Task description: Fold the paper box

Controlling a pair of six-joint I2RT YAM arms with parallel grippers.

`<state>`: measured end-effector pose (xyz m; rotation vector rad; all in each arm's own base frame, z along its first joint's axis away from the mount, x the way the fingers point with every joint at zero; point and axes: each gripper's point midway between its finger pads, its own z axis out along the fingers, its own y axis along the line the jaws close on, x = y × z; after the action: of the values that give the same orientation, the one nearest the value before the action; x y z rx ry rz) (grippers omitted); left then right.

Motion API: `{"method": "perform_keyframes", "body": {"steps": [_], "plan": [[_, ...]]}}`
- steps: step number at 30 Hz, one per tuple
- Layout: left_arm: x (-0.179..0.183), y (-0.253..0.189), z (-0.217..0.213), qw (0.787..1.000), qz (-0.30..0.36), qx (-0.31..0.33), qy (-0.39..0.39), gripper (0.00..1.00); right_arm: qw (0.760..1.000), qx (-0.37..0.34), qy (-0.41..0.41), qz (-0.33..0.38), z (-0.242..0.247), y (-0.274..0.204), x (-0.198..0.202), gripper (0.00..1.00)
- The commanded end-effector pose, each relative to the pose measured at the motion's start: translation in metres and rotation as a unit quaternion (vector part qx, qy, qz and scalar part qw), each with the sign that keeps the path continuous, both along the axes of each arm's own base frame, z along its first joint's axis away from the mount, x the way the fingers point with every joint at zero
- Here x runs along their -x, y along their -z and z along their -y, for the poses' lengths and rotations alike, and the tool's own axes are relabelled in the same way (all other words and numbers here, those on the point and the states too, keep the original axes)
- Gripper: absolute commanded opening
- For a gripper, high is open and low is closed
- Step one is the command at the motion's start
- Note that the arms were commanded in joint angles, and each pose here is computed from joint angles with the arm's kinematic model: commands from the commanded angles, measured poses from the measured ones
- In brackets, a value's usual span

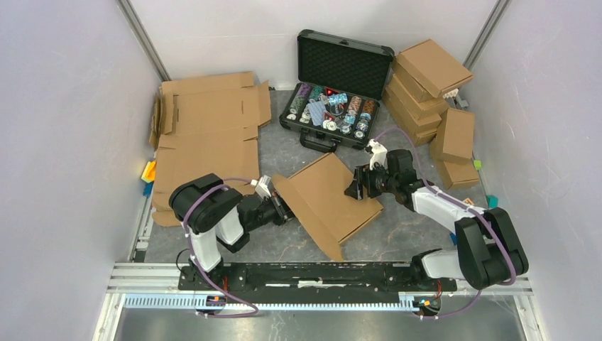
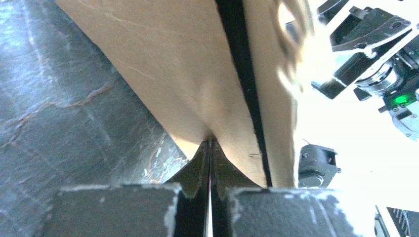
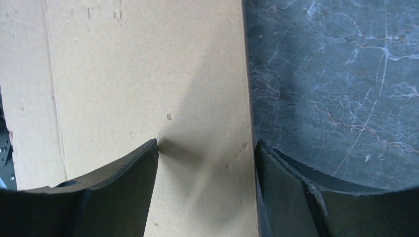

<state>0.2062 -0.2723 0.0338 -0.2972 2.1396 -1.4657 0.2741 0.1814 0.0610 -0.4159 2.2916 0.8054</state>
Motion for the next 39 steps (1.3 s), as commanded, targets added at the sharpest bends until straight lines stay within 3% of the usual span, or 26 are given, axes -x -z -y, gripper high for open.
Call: {"method": "perform_keyframes", "body": {"steps": [1,11,17,25,34,39], "plan": [[-0.009,-0.045,0.016,0.996,0.054,0.067,0.016,0.02,0.998,-0.036,-0.037,-0.02,-0.013,-0.008,0.021,0.75],[-0.012,-0.072,0.031,0.992,0.075,0.088,0.046,0.02,0.996,-0.059,-0.054,-0.029,-0.017,-0.017,0.038,0.76],[-0.018,-0.089,0.033,0.993,0.091,0.049,0.049,0.02,0.997,-0.059,-0.027,-0.05,-0.014,-0.012,0.033,0.81],[-0.021,-0.109,0.023,0.993,0.105,-0.02,0.04,0.02,0.995,-0.086,0.016,-0.052,-0.006,-0.01,0.004,0.8],[-0.004,-0.068,-0.012,0.991,0.055,-0.119,0.023,0.03,0.998,-0.059,0.01,-0.03,0.004,-0.007,0.002,0.79],[0.014,-0.054,-0.031,0.991,0.04,-0.126,0.025,0.13,0.999,-0.042,0.005,-0.028,0.006,0.0,0.01,0.81]]}}
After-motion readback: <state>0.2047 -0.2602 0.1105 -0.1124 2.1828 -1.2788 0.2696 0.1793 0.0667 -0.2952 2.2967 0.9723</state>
